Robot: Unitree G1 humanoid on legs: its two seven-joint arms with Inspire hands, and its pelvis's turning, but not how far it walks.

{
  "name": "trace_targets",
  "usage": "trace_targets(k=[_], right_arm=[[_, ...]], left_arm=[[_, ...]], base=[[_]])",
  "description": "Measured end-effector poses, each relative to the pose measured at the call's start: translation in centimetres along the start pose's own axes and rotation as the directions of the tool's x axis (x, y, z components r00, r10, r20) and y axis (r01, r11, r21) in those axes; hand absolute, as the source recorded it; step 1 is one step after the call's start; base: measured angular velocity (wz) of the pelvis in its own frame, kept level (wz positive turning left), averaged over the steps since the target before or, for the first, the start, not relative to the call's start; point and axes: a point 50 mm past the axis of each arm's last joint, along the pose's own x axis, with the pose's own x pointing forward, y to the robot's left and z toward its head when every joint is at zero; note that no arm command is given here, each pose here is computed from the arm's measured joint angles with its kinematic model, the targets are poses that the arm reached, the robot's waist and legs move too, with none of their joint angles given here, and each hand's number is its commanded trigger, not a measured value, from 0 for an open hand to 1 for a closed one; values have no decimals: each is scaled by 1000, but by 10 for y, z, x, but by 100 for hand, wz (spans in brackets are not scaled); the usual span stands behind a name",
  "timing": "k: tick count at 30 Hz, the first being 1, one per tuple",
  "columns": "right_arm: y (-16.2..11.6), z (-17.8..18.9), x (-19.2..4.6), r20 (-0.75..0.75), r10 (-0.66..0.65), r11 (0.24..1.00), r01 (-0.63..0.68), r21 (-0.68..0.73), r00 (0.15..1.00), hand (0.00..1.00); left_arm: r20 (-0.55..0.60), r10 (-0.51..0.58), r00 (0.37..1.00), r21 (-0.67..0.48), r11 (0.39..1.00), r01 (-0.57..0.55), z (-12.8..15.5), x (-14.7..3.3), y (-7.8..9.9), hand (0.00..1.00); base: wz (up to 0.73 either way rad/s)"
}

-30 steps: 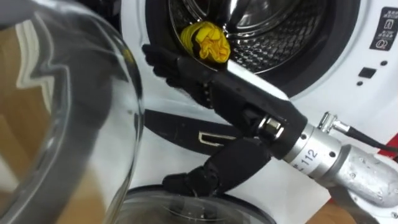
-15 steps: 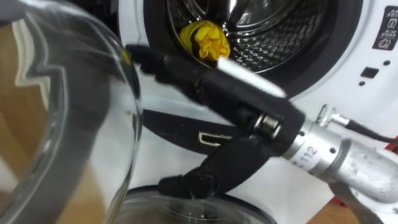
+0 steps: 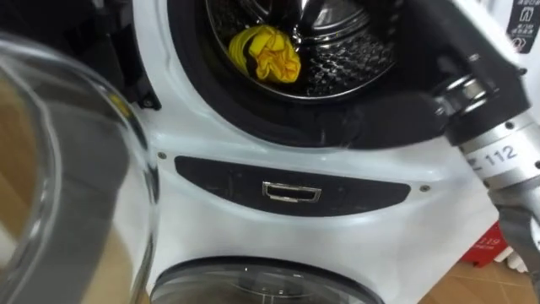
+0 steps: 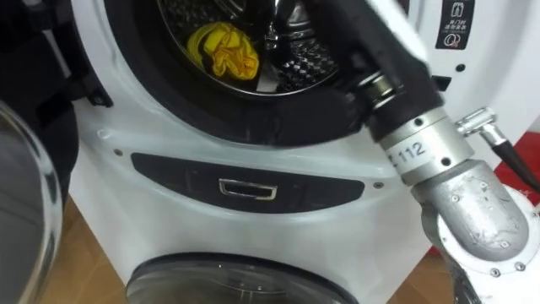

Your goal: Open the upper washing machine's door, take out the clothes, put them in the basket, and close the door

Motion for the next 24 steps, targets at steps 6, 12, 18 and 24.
trace_targets(k=[6, 12, 18, 24], right_arm=[[-2, -5, 2, -23, -38, 999, 38, 5, 999, 0], [-7, -7, 11, -25, -55, 998, 55, 7, 998, 0], [-9, -16, 28, -49, -32, 999, 32, -11, 998, 0], [-11, -47, 39, -193, -42, 998, 31, -58, 980, 0]], left_arm=[[-6, 1, 1000, 9, 1000, -1, -1, 0, 1, 0], [-20, 1, 1000, 11, 1000, 0, 0, 0, 3, 0], [-6, 11, 1000, 22, 1000, -11, 7, 1, 7, 0], [23, 7, 1000, 27, 1000, -8, 18, 0, 6, 0]], base=[[0], [4], [6], [15]])
